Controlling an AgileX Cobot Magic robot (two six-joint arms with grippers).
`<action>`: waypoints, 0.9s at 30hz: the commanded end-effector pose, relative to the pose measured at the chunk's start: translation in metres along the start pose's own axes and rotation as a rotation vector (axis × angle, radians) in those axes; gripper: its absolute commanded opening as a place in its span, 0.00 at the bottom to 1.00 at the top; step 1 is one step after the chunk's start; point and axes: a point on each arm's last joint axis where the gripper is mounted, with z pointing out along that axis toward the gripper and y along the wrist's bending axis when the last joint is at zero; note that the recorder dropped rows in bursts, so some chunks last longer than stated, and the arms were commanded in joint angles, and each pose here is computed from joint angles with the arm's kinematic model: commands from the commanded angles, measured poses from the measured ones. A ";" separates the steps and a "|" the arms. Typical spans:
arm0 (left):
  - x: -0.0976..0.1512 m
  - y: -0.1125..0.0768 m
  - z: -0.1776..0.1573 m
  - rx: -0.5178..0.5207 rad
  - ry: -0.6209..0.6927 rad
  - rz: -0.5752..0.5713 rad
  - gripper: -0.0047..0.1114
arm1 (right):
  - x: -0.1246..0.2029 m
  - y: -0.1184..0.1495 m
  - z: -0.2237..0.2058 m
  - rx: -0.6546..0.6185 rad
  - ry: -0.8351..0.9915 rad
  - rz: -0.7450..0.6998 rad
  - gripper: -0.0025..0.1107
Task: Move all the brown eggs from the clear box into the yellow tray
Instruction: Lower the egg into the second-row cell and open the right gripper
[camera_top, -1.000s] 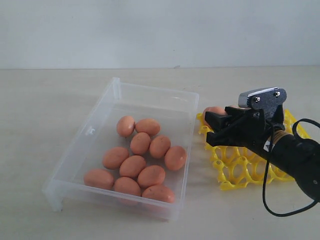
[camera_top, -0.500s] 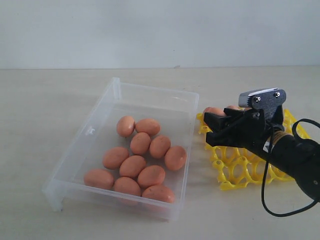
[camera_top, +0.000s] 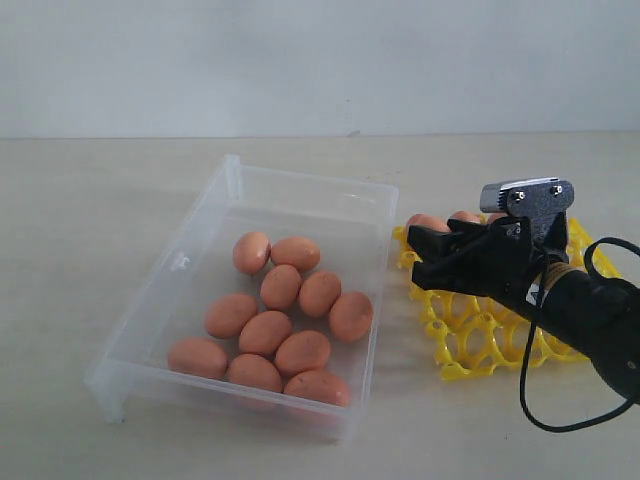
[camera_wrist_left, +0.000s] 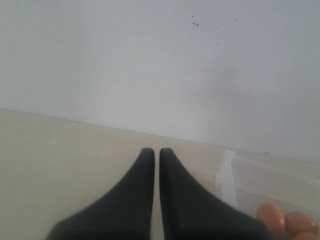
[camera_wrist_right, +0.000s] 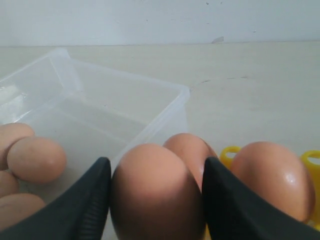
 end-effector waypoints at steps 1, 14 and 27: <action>-0.001 0.000 0.000 0.004 -0.001 -0.002 0.07 | -0.001 0.000 0.000 -0.003 -0.005 0.009 0.02; -0.001 0.000 0.000 0.004 -0.001 -0.002 0.07 | -0.001 -0.002 0.000 0.015 -0.004 0.034 0.33; -0.001 0.000 0.000 0.004 -0.001 -0.002 0.07 | -0.001 -0.002 0.000 0.016 -0.001 0.050 0.45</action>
